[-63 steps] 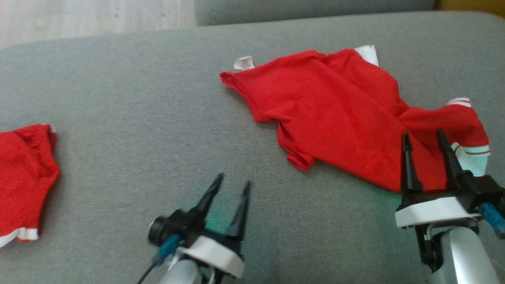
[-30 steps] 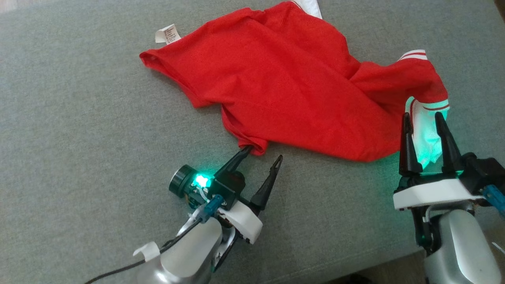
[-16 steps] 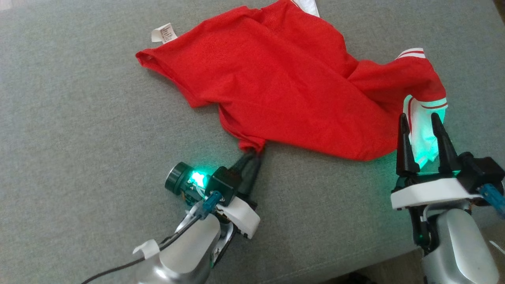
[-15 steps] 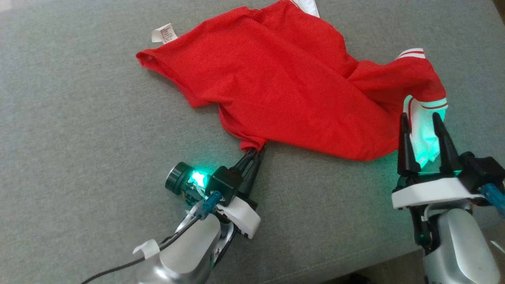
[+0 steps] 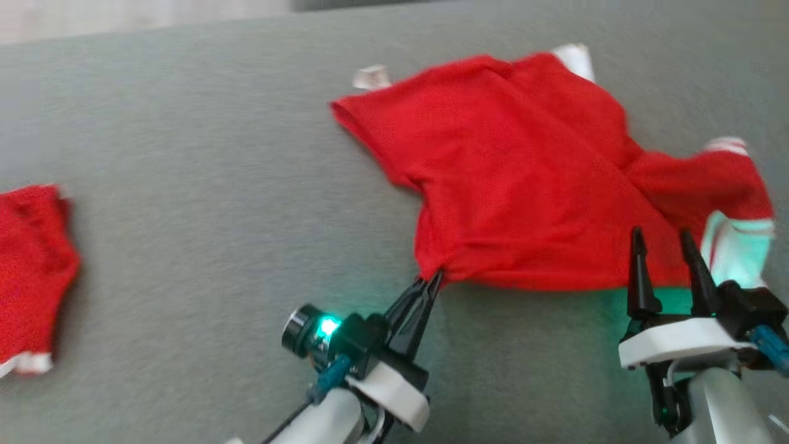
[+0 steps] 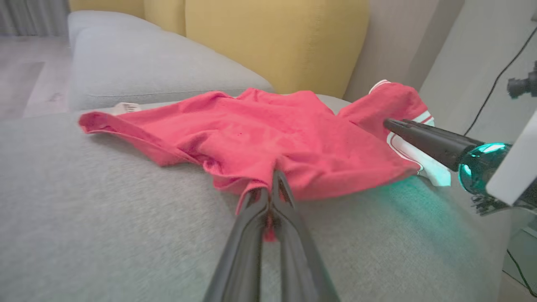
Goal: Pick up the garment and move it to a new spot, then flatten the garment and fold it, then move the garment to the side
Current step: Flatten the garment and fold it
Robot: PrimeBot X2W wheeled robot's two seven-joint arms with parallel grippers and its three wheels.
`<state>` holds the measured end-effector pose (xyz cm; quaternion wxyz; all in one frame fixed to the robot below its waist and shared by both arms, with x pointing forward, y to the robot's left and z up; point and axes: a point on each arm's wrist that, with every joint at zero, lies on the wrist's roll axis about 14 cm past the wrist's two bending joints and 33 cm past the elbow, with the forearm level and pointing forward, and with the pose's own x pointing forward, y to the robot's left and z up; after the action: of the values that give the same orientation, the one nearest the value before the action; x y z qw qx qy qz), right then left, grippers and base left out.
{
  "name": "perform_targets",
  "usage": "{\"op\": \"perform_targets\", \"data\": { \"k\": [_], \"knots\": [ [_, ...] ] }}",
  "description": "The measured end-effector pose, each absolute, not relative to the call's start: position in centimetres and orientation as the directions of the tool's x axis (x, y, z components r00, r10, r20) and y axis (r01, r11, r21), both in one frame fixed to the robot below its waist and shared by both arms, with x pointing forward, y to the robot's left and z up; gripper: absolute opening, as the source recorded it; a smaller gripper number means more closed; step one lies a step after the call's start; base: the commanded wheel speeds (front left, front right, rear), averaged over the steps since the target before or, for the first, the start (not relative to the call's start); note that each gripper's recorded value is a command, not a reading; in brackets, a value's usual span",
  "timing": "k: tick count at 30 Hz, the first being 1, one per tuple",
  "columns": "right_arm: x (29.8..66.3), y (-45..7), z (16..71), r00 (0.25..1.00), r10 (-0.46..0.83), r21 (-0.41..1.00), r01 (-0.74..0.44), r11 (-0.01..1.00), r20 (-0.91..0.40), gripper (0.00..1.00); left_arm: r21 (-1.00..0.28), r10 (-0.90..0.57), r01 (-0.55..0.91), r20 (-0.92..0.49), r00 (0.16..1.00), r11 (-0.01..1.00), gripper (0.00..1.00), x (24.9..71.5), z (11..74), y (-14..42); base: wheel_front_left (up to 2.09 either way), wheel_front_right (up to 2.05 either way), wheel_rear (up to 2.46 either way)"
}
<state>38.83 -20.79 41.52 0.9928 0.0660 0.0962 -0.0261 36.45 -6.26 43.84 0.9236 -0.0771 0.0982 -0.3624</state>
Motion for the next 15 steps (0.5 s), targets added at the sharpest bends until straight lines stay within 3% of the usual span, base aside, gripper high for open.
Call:
{"op": "perform_targets", "data": {
  "k": [9, 15],
  "knots": [
    [40.9, -14.3, 43.3, 0.981, 0.143, 0.173, -0.119, 0.978, -0.131, 1.00, -0.301, -0.460, 0.395, -0.188, 0.868, 0.868, 0.00, 35.0, 42.9, 1.3, 0.00, 0.00, 0.00],
    [40.8, -14.0, 42.8, 0.977, 0.154, 0.173, -0.128, 0.977, -0.146, 1.00, -0.308, -0.368, 0.285, -0.257, 0.894, 0.908, 0.00, 36.7, 40.7, 4.4, 0.00, 0.00, 0.00]
  ]
}}
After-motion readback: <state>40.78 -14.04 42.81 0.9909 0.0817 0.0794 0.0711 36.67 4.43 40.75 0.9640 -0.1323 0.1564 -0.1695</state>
